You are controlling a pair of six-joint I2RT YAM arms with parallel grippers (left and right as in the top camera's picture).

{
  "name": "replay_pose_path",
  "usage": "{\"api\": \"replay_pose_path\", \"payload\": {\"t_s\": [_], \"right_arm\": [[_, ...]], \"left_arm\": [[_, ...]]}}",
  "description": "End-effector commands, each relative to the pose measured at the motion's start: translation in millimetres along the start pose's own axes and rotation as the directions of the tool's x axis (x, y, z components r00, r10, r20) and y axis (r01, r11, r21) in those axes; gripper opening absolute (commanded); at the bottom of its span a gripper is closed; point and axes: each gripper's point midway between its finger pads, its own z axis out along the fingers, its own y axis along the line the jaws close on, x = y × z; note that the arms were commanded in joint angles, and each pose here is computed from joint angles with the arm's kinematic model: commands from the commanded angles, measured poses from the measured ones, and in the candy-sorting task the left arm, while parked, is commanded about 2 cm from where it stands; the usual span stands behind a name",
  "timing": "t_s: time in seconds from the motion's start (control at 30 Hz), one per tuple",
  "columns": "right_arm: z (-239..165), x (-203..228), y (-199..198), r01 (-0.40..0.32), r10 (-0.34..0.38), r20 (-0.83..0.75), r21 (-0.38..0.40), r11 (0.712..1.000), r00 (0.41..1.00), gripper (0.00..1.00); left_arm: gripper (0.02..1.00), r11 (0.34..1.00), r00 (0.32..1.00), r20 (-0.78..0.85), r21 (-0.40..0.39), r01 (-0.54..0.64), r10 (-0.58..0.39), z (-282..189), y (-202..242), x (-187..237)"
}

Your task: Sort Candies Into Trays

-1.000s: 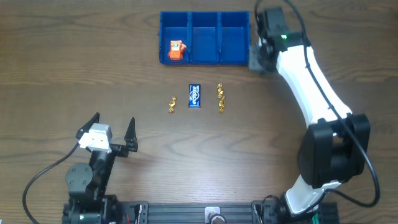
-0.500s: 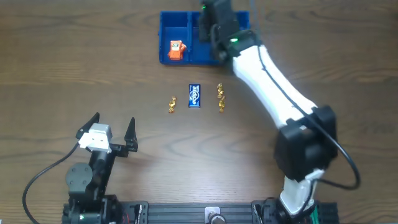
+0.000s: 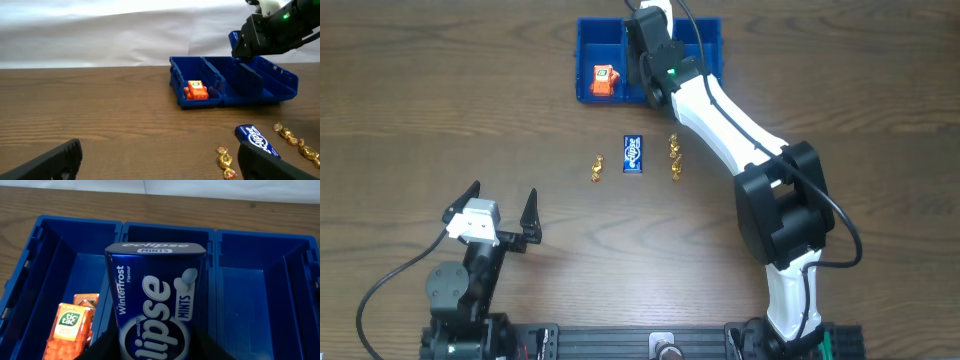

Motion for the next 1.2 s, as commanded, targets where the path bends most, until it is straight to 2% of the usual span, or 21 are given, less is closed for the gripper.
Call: {"api": "replay_pose_path", "payload": {"t_s": [0.03, 0.07, 0.1, 0.17, 0.2, 0.37, 0.5, 0.57, 0.7, 0.8, 0.87, 0.97, 1.07, 1.2], "right_arm": [[0.0, -10.6, 1.4, -0.034, 0.033, 0.033, 0.015, 0.999, 0.999, 0.358], [-0.2, -11.1, 2.3, -0.033, 0.033, 0.035, 0.013, 0.999, 0.999, 0.397], [-0.4, -11.6, 3.5, -0.033, 0.033, 0.038, 0.01, 0.999, 0.999, 0.496], [-1.4, -13.9, 8.2, -0.028, 0.028, 0.05, 0.001, 1.0, 0.998, 0.915], [-1.8, -15.9, 10.1, -0.03, 0.031, 0.059, -0.005, 1.0, 0.998, 1.0], [-28.3, -51.5, 21.9, -0.019, 0.022, 0.101, -0.03, 0.999, 0.995, 1.0], [-92.7, -89.8, 29.6, 0.009, -0.009, 0.115, -0.004, 1.0, 0.993, 1.0], [-125.6, -83.9, 35.2, 0.028, -0.028, 0.056, 0.003, 1.0, 0.998, 0.998], [-145.9, -23.2, 35.6, -0.025, 0.033, -0.17, 0.046, 0.999, 0.985, 1.0], [-140.3, 57.0, 37.7, -0.047, 0.065, -0.46, 0.05, 0.998, 0.886, 1.0], [-134.1, 91.9, 32.8, -0.067, 0.11, -0.549, 0.097, 0.993, 0.829, 1.0], [-120.5, 133.7, 26.4, -0.061, 0.14, -0.608, 0.15, 0.987, 0.782, 1.0], [-107.4, 168.8, 35.2, -0.061, 0.124, -0.648, 0.119, 0.991, 0.751, 1.0], [-94.8, 188.4, 43.8, -0.065, 0.127, -0.648, 0.118, 0.991, 0.751, 1.0]], "left_arm": [[0.998, 1.0, 0.999, -0.048, 0.024, -0.005, 0.006, 1.2, -3.8, 16.8], [0.998, 1.0, 0.999, -0.048, 0.024, -0.005, 0.006, 1.2, -3.8, 16.8], [0.998, 1.0, 0.999, -0.048, 0.024, -0.005, 0.006, 1.2, -3.7, 16.8], [0.998, 1.0, 0.999, -0.048, 0.024, -0.005, 0.006, 1.2, -3.8, 16.8], [0.998, 1.0, 0.999, -0.048, 0.024, -0.005, 0.006, 1.2, -3.7, 16.8], [0.998, 1.0, 0.999, -0.048, 0.024, -0.005, 0.006, 1.2, -3.8, 16.8], [0.998, 1.0, 0.999, -0.048, 0.024, -0.005, 0.006, 1.2, -3.7, 16.8], [0.996, 1.0, 0.999, -0.048, 0.024, -0.005, 0.006, 1.2, -3.8, 16.8], [0.998, 1.0, 0.999, -0.048, 0.024, -0.005, 0.006, 1.2, -3.8, 16.8], [0.998, 1.0, 0.999, -0.048, 0.024, -0.005, 0.006, 1.2, -3.7, 16.8], [0.998, 1.0, 0.999, -0.048, 0.024, -0.005, 0.006, 1.2, -3.7, 16.8], [0.998, 1.0, 0.999, -0.048, 0.024, -0.005, 0.006, 1.2, -3.8, 16.8], [0.998, 1.0, 0.999, -0.048, 0.024, -0.005, 0.006, 1.2, -3.8, 16.8], [0.998, 1.0, 0.999, -0.048, 0.024, -0.005, 0.006, 1.2, -3.7, 16.8]]}}
